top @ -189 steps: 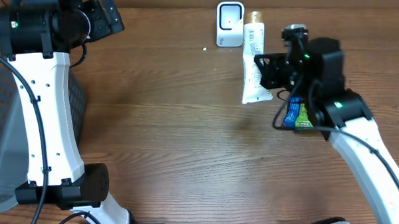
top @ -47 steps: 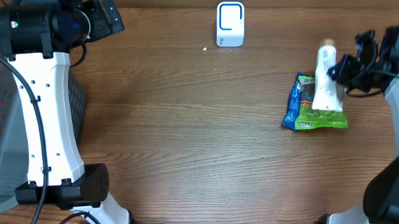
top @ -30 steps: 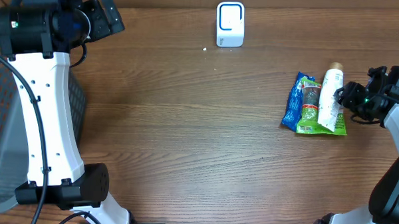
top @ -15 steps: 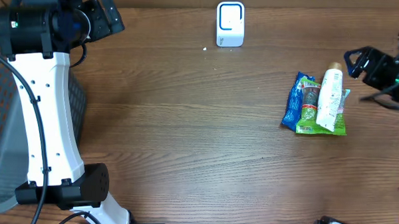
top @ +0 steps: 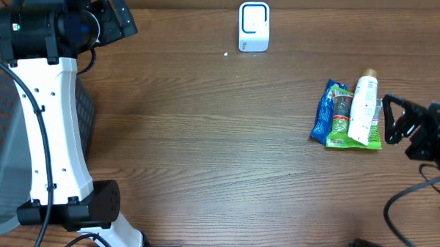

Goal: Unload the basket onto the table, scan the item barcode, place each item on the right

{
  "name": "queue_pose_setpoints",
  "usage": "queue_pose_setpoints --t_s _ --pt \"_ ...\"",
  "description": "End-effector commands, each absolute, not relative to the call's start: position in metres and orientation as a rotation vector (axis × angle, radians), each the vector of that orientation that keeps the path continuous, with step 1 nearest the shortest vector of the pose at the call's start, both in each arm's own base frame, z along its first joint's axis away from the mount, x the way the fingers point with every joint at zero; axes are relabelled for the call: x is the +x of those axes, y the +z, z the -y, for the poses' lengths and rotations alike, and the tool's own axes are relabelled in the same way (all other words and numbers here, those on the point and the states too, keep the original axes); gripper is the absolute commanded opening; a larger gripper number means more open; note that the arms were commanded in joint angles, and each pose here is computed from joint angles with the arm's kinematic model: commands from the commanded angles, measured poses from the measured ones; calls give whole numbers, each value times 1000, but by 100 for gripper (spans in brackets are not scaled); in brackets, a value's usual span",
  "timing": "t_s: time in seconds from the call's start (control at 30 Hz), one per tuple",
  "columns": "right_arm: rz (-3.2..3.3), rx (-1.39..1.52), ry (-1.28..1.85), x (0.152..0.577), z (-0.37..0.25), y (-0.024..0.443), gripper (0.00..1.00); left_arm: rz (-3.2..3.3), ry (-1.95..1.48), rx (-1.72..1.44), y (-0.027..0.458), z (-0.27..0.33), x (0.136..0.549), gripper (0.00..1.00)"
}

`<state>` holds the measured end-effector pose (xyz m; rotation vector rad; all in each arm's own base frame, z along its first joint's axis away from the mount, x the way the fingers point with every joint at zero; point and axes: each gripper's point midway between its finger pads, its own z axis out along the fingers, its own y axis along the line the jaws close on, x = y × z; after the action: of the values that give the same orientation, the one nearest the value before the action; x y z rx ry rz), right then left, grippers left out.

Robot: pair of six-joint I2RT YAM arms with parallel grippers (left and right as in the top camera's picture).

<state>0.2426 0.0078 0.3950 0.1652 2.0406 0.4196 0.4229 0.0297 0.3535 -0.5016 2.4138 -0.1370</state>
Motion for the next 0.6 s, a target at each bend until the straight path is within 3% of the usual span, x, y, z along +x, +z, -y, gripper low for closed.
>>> queue_pose_setpoints --t_s 0.0,0.33,0.57 --pt "-2018 122 319 235 -2 401 100 -2394 -148 -489 361 -24 423 100" --pt "-1672 -101 246 252 -23 416 100 -2394 -148 -489 361 -24 423 100" --pt "-1447 -181 243 246 -43 336 100 -2394 -148 -489 361 -24 423 100"
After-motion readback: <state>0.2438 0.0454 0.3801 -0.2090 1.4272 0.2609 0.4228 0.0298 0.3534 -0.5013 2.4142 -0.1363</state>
